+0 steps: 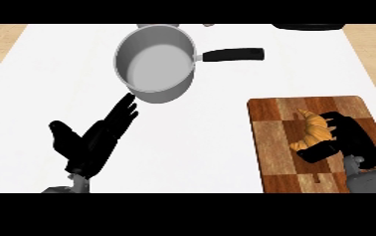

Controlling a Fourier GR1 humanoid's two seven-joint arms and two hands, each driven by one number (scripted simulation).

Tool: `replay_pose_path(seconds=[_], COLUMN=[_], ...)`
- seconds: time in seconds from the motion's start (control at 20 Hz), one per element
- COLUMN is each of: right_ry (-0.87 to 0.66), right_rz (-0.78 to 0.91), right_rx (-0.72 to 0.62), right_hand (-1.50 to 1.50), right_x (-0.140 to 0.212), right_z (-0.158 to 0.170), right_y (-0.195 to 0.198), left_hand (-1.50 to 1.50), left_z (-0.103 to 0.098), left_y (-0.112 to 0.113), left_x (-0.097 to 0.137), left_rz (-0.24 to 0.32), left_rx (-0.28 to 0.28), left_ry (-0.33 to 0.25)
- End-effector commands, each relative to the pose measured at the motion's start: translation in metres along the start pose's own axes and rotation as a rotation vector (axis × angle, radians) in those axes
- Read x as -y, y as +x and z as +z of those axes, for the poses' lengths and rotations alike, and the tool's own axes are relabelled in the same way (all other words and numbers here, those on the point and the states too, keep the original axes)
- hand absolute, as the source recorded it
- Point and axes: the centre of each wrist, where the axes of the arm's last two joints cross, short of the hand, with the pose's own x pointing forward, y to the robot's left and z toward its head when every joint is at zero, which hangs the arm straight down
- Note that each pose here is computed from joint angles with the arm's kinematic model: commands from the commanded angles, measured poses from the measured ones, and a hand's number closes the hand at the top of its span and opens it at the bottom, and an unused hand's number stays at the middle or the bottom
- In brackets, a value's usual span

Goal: Pick the croissant from the cutting board and place it in the pot

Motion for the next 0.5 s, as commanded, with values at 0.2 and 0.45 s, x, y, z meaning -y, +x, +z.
replay_pose_path(seconds=[0.2, 0.45], right_ry=[0.206, 0.108], right_rz=[0.386, 0.375], right_rx=[0.593, 0.65], right_hand=[1.5, 1.5], right_x=[-0.048, -0.042], right_z=[0.074, 0.103], right_y=[0.053, 0.045], left_hand=[0.0, 0.0], left_z=[-0.013, 0.011], left_y=[0.004, -0.002], left_x=[0.014, 0.004], left_rz=[0.003, 0.002], left_rx=[0.009, -0.008], left_ry=[-0.012, 0.015])
